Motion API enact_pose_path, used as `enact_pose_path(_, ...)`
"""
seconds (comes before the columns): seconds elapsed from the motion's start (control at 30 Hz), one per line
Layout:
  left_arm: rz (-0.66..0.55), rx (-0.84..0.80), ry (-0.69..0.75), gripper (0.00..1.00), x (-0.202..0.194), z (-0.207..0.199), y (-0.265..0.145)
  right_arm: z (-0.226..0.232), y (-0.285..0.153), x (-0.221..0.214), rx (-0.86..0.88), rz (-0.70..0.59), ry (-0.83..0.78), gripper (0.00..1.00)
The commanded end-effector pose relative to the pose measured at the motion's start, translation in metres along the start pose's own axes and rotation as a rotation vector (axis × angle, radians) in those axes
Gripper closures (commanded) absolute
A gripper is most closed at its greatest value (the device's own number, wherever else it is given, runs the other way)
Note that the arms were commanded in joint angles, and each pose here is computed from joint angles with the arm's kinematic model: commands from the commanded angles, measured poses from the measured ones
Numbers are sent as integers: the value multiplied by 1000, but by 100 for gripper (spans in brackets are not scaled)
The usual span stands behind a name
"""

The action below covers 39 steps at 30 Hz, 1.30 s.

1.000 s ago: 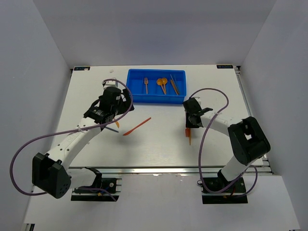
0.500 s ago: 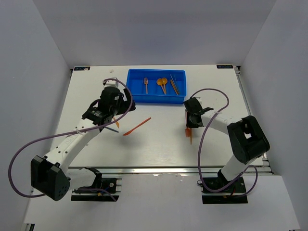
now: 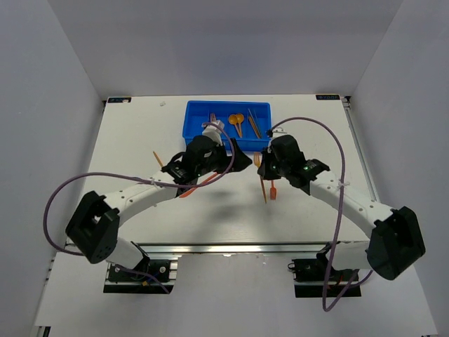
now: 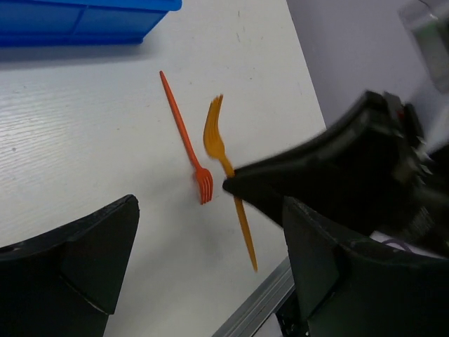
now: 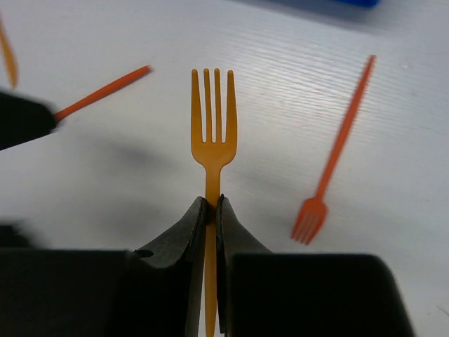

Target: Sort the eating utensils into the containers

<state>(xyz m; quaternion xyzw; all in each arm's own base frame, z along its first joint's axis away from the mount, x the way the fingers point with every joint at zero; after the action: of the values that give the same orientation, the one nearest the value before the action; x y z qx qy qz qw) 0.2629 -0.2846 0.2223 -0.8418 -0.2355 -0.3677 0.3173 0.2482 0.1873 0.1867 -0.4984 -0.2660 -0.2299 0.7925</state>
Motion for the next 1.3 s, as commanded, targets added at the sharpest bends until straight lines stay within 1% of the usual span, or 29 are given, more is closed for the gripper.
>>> enact_pose_path(0.0, -95, -62, 15, 11, 26, -14, 11, 31, -20, 4, 135, -5, -37, 100)
enact_pose_path(0.13, -54, -58, 22, 21, 20, -14, 24, 50, -34, 6, 194, -34, -48, 100)
enact_pose_path(0.17, -45, -53, 18, 26, 16, -12, 27, 54, -37, 5, 200, -37, -54, 100)
enact_pose_path(0.2, -44, -45, 13, 35, 15, -11, 27, 56, -39, 7, 203, -44, -56, 100)
enact_pose_path(0.27, -30, -24, 12, 40, 11, -6, 29, 60, -41, 8, 216, -47, -60, 100)
enact_pose_path(0.3, -29, -23, 15, 45, 10, -6, 29, 62, -42, 8, 224, -47, -62, 100)
enact_pose_path(0.33, -26, -23, 16, 47, 9, -5, 29, 63, -42, 8, 228, -46, -64, 100)
enact_pose_path(0.37, -23, -24, 18, 52, 8, -5, 29, 65, -41, 8, 235, -43, -65, 100)
enact_pose_path(0.4, -22, -40, 17, 65, 8, -7, 29, 66, -40, 8, 235, -41, -64, 100)
enact_pose_path(0.43, -20, -46, 16, 71, 8, -7, 29, 67, -39, 9, 234, -44, -64, 100)
enact_pose_path(0.53, -21, -81, 20, 100, 9, -12, 29, 66, -35, 12, 207, -56, -57, 100)
enact_pose_path(0.57, -22, -79, 44, 100, 10, -11, 28, 64, -33, 11, 187, -50, -55, 97)
enact_pose_path(0.6, -37, -72, 64, 100, 15, -12, 27, 62, -33, 14, 158, -71, -52, 82)
enact_pose_path(0.63, -40, -42, 90, 100, 19, -9, 24, 59, -35, 15, 135, -86, -47, 63)
enact_pose_path(0.67, -63, -4, 118, 100, 28, -4, 24, 54, -41, 16, 114, -113, -36, 19)
enact_pose_path(0.7, -90, 31, 172, 100, 49, 7, 23, 45, -43, 18, 53, -153, -25, 11)
enact_pose_path(0.77, -120, 65, 206, 100, 75, 25, 25, 33, -55, 20, 14, -207, 3, 11)
enact_pose_path(0.8, -165, 95, 202, 100, 99, 49, 23, 27, -57, 22, -3, -222, 12, 11)
enact_pose_path(0.83, -218, 65, 201, 100, 127, 49, 22, 22, -60, 23, -12, -229, 21, 11)
enact_pose_path(0.87, -200, 48, 196, 100, 133, 63, 36, 20, -64, 22, -7, -237, 22, 11)
enact_pose_path(0.9, -201, 97, 196, 100, 147, 81, 40, 19, -66, 22, -8, -239, 18, 11)
enact_pose_path(0.93, -215, 122, 214, 100, 160, 88, 47, 17, -67, 20, -17, -230, 9, 11)
enact_pose_path(0.97, -229, 138, 266, 100, 183, 96, 67, 16, -67, 18, -19, -222, 3, 11)
enact_pose_path(1.03, -202, 167, 287, 100, 201, 114, 84, 12, -67, 13, -29, -201, -2, 11)
enact_pose_path(1.07, -231, 166, 339, 100, 221, 119, 101, 11, -68, 11, -26, -195, -4, 11)
enact_pose_path(1.13, -222, 212, 373, 100, 233, 134, 113, 7, -65, 3, -19, -178, -6, 11)
enact_pose_path(1.17, -291, 209, 425, 100, 262, 126, 108, 7, -66, 0, -12, -177, -5, 11)
enact_pose_path(1.2, -270, 239, 427, 100, 256, 146, 121, 5, -66, -2, -10, -173, -5, 11)
enact_pose_path(1.27, -291, 266, 456, 100, 256, 159, 126, 1, -63, -10, -14, -159, -9, 11)
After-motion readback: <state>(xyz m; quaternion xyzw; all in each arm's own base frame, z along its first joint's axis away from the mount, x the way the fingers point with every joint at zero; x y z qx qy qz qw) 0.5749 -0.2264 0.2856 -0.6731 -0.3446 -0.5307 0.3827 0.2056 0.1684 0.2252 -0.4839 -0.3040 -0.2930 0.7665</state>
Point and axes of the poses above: each gripper's point midway between its finger pads, its own y axis out along the fingers, its own z axis along the line the jaws close on, x = y × z, the point moved 7 cm from there along -y, back along the fingers, and after that the axes turned 9 degrees about y, right-handed, at the moved point
